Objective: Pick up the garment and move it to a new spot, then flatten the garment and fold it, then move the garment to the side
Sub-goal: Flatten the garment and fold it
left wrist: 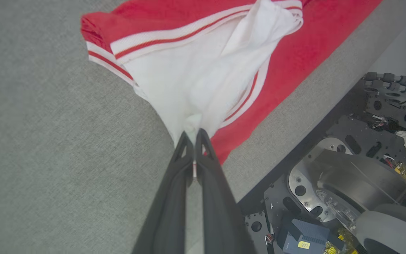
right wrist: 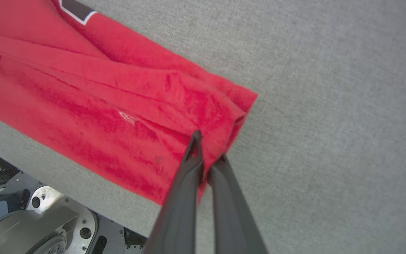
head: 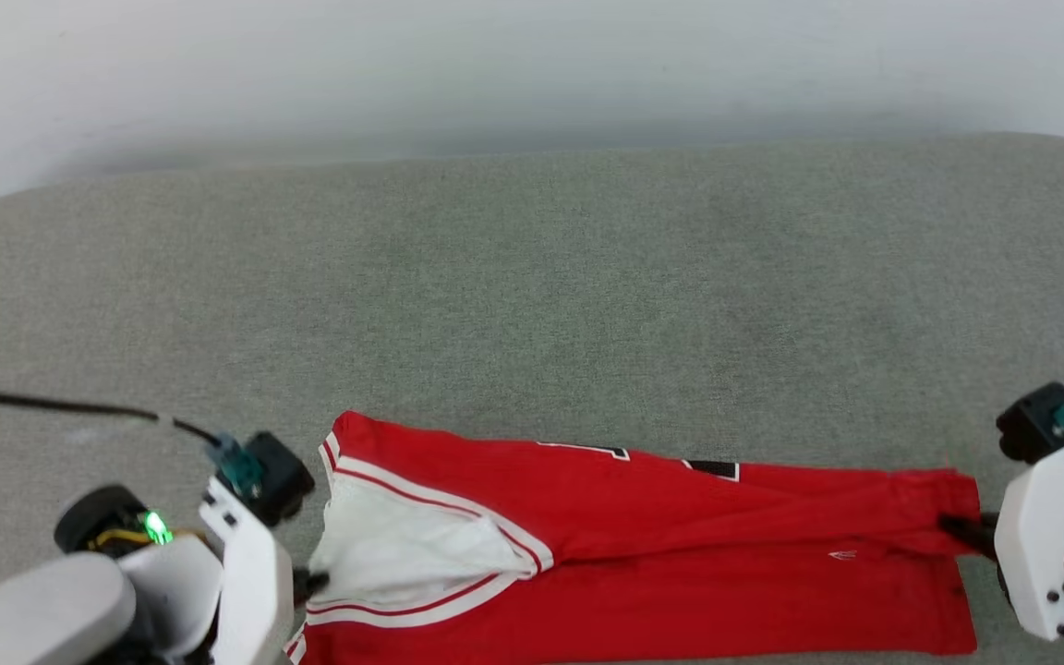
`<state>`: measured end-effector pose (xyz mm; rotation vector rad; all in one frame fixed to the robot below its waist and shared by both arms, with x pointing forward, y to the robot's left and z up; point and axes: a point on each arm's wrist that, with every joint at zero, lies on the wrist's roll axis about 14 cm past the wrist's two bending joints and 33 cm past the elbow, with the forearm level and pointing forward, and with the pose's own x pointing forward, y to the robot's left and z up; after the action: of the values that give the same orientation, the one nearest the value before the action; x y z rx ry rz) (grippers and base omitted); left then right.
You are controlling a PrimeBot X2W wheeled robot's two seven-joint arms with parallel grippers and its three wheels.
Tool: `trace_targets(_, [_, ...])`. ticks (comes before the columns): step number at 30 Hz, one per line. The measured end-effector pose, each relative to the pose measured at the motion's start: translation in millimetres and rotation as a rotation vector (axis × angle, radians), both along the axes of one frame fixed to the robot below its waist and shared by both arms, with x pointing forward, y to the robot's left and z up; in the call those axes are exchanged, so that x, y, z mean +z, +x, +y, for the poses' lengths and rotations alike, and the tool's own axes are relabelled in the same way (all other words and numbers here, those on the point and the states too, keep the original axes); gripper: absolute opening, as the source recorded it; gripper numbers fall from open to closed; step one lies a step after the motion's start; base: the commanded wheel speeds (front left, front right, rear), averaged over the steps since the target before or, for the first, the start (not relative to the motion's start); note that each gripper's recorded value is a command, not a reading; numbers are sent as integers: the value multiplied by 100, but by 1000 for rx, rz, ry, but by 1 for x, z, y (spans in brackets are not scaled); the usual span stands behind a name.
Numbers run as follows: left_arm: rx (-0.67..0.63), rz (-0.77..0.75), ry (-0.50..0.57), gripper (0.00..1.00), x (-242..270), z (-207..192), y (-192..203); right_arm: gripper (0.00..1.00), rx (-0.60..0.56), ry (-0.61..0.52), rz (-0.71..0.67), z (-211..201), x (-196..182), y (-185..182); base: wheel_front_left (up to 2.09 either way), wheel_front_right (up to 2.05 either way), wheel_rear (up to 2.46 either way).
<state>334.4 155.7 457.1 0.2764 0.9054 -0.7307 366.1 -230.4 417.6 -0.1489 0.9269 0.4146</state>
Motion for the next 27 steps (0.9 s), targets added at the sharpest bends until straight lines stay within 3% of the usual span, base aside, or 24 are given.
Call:
trace_targets(11, [53,174,-29,0,-54,-6,-35,0,-22,-1,107,4,-45,-29,0,0,0])
trace_targets(12, [58,173,-32,36,-56,-6,-33,20,-24,-1,103,4,-47,-28,0,0,0])
trace_targets(13, [62,168,-36,100,-57,-6,-31,76,-32,5,98,4,-47,-27,0,0,0])
trace_targets(14, [64,151,-42,100,-56,-7,-29,100,-37,11,91,5,-47,-26,0,0,0])
trace_targets(20, [156,-53,-143,100,-22,-8,11,100,-37,55,-64,11,-19,-4,0,0,0])
trace_targets(27, [309,-419,-292,100,37,-5,57,100,-69,114,-297,5,39,29,0,0,0])
